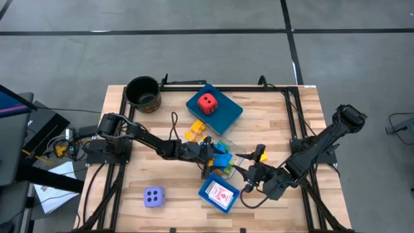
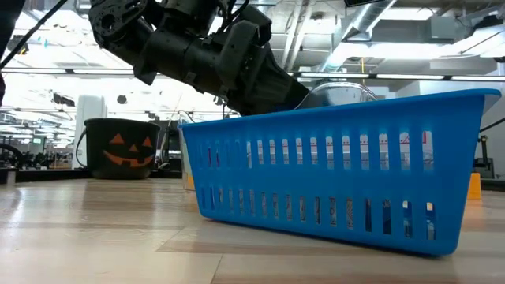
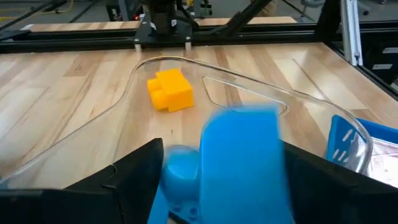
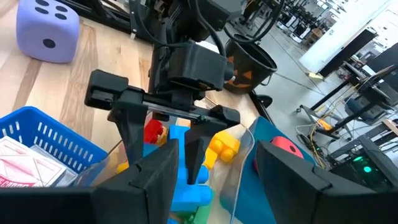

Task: Pick & Place Toys
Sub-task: Put the sky blue game piece block into the transparent bin, then put the purple dice into the ocean blue bin

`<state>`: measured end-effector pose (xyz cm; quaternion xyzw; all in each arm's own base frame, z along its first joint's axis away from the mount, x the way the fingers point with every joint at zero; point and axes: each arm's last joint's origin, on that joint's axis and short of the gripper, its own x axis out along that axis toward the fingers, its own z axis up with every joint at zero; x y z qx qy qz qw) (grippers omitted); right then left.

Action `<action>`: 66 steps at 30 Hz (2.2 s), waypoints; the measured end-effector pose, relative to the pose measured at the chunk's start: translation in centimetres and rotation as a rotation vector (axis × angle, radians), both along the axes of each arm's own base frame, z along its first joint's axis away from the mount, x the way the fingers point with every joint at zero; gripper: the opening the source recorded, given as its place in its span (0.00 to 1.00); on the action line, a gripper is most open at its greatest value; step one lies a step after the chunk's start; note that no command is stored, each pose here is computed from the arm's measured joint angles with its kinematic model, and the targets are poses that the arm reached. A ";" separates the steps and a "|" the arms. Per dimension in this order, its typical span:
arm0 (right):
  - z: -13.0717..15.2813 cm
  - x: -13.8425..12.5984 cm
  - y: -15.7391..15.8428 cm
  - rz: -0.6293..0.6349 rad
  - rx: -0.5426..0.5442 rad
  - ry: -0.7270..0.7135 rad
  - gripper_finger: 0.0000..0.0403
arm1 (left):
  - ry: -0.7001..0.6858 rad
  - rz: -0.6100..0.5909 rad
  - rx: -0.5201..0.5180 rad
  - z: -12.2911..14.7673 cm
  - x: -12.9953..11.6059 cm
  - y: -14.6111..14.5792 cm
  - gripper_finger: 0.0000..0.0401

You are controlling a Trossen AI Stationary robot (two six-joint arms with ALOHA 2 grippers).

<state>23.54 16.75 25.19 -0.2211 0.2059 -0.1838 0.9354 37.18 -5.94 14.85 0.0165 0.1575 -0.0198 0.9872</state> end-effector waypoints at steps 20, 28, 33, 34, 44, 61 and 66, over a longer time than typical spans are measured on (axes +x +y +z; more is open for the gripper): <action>-0.3 -0.1 -0.4 -0.030 0.018 0.015 0.51 | 0.020 -0.024 0.049 4.4 -2.2 -1.3 0.77; -0.4 0.3 -1.1 -0.059 0.028 0.017 0.51 | -0.014 -0.103 0.052 8.1 -7.5 -3.4 0.80; -0.4 0.3 -1.1 -0.058 0.033 0.015 0.51 | -0.057 -0.128 0.049 9.9 -11.1 -4.5 0.89; -0.4 0.3 -1.1 -0.058 0.033 0.015 0.51 | -0.072 -0.140 0.045 10.4 -11.7 -4.9 0.92; -0.4 0.3 -1.0 -0.057 0.035 0.014 0.51 | -0.106 -0.127 0.038 13.5 -17.2 -7.0 0.99; -0.4 0.3 -1.0 -0.056 0.041 0.010 0.51 | 0.106 -0.163 -0.247 12.3 -21.5 -9.8 1.00; -0.4 0.3 -1.0 -0.055 0.043 0.009 0.51 | 0.117 -0.155 -0.240 12.2 -21.5 -9.7 1.00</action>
